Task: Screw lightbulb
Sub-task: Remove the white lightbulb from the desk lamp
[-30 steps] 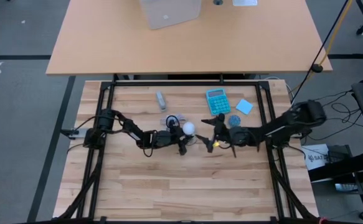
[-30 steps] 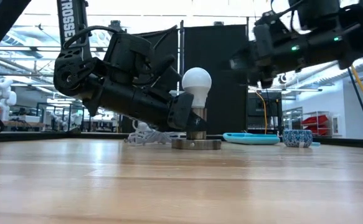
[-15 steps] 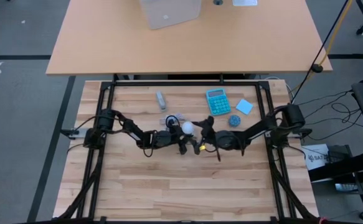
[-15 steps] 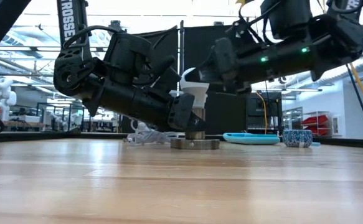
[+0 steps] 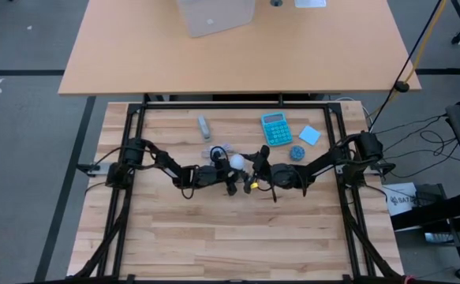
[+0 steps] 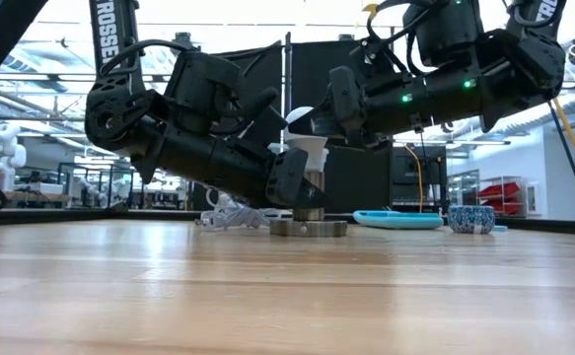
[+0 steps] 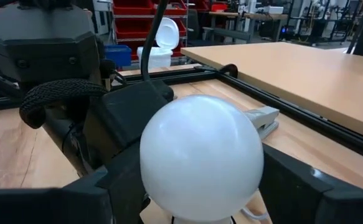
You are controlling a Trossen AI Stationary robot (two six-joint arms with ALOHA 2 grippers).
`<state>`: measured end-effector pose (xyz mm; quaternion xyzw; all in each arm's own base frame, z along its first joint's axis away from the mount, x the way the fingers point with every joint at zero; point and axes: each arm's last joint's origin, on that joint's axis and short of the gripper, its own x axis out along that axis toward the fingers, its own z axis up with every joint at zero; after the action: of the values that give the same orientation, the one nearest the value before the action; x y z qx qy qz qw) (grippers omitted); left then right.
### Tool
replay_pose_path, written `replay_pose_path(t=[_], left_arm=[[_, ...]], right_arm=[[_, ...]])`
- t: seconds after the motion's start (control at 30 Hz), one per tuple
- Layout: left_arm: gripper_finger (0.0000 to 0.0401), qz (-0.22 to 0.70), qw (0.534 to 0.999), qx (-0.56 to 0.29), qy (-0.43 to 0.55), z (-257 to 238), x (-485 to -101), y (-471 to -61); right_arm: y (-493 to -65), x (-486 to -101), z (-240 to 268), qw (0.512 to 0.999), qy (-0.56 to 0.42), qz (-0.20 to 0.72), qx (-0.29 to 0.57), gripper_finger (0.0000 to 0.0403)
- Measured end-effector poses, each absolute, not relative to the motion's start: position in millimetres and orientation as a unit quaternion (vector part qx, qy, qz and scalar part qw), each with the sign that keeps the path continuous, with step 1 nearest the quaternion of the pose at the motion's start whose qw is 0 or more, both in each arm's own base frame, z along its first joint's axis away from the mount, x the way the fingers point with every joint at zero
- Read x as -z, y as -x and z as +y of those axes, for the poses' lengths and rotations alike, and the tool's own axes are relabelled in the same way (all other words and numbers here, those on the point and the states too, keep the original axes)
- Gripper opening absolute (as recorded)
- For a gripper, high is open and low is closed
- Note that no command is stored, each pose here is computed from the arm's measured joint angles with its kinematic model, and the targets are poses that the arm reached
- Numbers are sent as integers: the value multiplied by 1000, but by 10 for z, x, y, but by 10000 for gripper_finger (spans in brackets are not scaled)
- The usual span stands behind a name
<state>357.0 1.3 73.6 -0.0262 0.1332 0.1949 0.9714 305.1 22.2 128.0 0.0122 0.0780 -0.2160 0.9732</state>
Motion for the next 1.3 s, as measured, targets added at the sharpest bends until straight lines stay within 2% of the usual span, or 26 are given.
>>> replay_pose_path(t=[0.37, 0.63, 0.87, 1.3], left_arm=[[176, 141, 974, -176, 29, 4, -723, -3567], [176, 147, 977, -150, 21, -7, -721, -3575], [176, 149, 983, -107, 22, -15, -725, -3587], [177, 152, 987, 19, 42, -81, -725, -3592]], right_arm=[[-3058, -1280, 119, 980, -6, 98, 174, 255], [-2952, -1382, -13, 984, 29, 145, 99, 256], [-2880, -1487, -163, 985, 41, 163, 26, 256], [-2853, -1499, -261, 982, 3, 154, -105, 256]])
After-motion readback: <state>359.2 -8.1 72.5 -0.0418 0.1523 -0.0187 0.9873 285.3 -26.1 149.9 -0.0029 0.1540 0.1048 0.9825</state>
